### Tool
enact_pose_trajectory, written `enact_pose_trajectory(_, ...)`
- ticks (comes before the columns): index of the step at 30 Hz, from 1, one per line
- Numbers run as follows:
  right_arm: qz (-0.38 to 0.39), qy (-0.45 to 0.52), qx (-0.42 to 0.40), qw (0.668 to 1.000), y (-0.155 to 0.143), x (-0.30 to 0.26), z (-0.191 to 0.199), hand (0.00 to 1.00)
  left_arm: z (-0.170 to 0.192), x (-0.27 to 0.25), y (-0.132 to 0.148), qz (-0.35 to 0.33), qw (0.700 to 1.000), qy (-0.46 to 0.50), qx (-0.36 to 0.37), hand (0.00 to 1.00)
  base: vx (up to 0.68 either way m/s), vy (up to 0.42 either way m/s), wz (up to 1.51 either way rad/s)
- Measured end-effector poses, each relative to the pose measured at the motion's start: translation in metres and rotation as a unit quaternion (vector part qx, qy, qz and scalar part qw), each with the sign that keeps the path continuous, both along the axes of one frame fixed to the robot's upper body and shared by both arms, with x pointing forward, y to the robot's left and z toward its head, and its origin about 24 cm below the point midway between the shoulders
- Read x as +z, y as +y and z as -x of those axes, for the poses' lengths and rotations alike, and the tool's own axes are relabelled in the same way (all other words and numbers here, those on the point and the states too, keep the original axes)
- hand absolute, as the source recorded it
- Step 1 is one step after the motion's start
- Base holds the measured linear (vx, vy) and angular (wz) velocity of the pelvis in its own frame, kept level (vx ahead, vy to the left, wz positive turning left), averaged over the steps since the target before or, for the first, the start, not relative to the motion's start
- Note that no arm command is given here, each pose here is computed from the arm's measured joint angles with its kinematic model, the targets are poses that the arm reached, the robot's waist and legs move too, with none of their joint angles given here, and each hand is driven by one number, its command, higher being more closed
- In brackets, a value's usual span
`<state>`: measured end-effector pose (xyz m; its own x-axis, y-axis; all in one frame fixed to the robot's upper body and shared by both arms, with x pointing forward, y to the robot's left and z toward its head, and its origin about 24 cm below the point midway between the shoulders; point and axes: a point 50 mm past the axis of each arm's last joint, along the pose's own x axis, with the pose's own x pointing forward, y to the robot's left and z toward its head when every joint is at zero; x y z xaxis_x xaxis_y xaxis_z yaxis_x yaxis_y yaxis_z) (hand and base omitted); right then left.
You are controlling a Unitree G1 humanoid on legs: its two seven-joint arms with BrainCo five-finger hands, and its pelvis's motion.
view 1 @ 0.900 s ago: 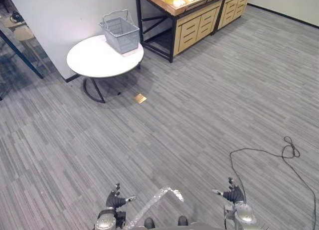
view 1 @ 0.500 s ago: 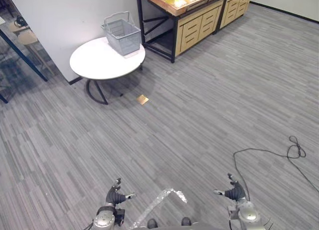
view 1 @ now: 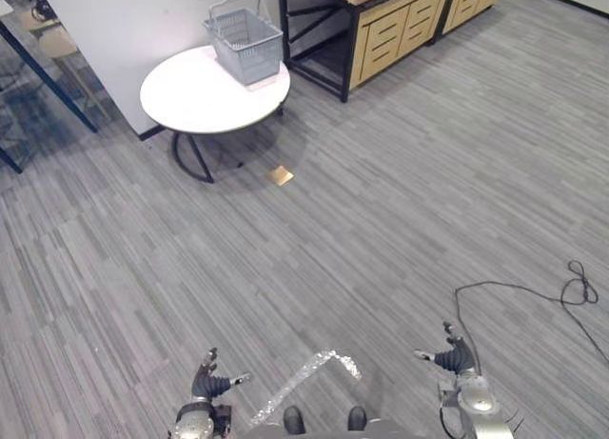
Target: Pick vegetable in the basket
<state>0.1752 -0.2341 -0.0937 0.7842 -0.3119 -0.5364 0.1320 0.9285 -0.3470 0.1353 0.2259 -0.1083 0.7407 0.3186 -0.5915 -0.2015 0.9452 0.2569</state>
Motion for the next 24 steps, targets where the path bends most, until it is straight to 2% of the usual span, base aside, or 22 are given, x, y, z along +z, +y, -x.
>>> enact_pose_trajectory(3, -0.001, -0.001, -0.002, 1.000, 0.000, 0.002, 0.000, 0.00, -0.007, 0.004, 0.006, -0.008, 1.000, -0.012, 0.011, 0.00, 0.45, 0.037, 0.19)
enact_pose_trajectory(7, 0.019, -0.059, 0.019, 0.998, -0.005, 0.026, -0.023, 0.00, -0.043, 0.020, 0.002, 0.007, 0.997, -0.069, 0.027, 0.00, 0.63, -0.090, 0.50)
enact_pose_trajectory(9, 0.024, -0.075, 0.029, 0.996, -0.001, 0.033, -0.019, 0.00, -0.041, 0.020, 0.007, 0.003, 0.997, -0.069, 0.033, 0.00, 0.75, -0.149, 0.49)
enact_pose_trajectory(12, 0.032, -0.089, 0.027, 0.995, -0.004, 0.039, -0.028, 0.00, -0.053, 0.021, -0.008, 0.023, 0.996, -0.078, 0.022, 0.00, 0.75, -0.210, 0.20)
enact_pose_trajectory(18, 0.026, -0.136, 0.048, 0.989, 0.010, 0.056, -0.038, 0.00, -0.038, 0.010, -0.025, 0.049, 0.997, -0.058, 0.027, 0.00, 0.63, -0.233, 0.29)
enact_pose_trajectory(24, 0.037, -0.164, 0.073, 0.983, 0.014, 0.067, -0.043, 0.00, -0.022, 0.002, -0.027, 0.052, 0.998, -0.035, 0.029, 0.00, 0.54, -0.031, -0.18)
